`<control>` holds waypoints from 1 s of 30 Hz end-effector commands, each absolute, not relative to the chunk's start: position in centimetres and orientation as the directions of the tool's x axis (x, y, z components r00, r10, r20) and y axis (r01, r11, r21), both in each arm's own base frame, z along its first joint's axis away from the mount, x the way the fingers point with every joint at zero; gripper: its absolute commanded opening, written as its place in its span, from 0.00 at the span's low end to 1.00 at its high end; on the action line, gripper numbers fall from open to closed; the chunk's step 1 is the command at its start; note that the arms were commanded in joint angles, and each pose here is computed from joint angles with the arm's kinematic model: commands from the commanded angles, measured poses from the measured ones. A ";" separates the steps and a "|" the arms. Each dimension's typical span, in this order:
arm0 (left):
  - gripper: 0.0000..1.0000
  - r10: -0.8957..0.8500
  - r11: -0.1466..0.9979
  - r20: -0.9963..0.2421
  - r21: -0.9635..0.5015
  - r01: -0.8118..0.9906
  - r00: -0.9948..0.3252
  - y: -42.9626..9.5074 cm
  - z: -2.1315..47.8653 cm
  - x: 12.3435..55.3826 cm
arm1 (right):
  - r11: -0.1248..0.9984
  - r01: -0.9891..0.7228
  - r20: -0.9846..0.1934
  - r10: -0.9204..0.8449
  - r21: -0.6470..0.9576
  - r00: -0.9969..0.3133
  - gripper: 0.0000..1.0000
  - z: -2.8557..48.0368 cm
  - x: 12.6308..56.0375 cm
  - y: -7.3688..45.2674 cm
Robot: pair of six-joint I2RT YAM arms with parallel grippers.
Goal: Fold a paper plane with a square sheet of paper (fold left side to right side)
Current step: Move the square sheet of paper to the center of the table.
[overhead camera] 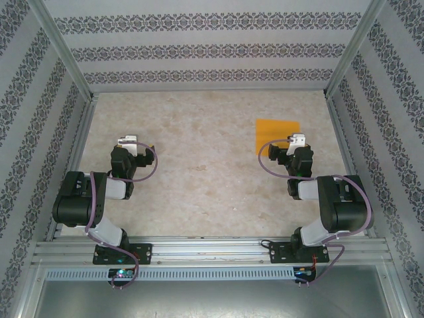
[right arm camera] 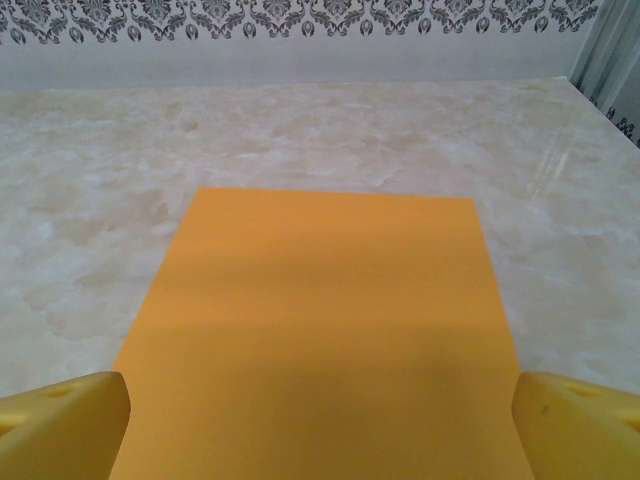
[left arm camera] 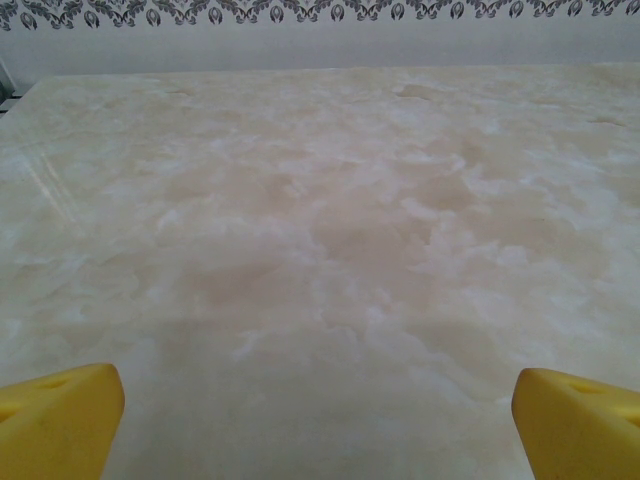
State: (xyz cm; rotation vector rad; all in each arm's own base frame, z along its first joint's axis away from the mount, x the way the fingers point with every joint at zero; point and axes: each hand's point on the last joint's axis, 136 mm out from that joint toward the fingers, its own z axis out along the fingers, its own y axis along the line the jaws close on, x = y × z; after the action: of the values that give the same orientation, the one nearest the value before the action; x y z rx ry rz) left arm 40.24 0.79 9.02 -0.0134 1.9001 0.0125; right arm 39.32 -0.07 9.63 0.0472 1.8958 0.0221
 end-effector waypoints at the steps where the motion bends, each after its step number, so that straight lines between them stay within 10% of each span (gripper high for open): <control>1: 1.00 -0.020 1.000 -0.942 -0.014 -0.020 -0.334 0.9 8.8 40.1 | 0.999 0.020 -0.957 0.033 0.028 -0.287 0.98 10.7 39.9 0.1; 15: 1.00 -0.045 0.995 -0.961 -0.020 -0.094 -0.272 2.0 14.1 38.4 | 0.996 0.046 -0.948 0.092 0.082 -0.305 0.98 14.1 38.5 -0.7; 30: 1.00 -0.513 0.851 -0.693 -0.488 -0.195 -0.507 -1.4 17.6 34.6 | 0.865 0.125 -0.592 0.431 0.486 -0.681 0.98 12.8 38.4 4.0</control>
State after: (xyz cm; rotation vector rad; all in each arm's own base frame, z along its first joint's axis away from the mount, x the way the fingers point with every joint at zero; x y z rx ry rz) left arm 36.47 0.19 21.52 -0.3683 1.9200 -0.2721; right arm 39.20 2.42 15.15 0.2748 2.1327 0.3685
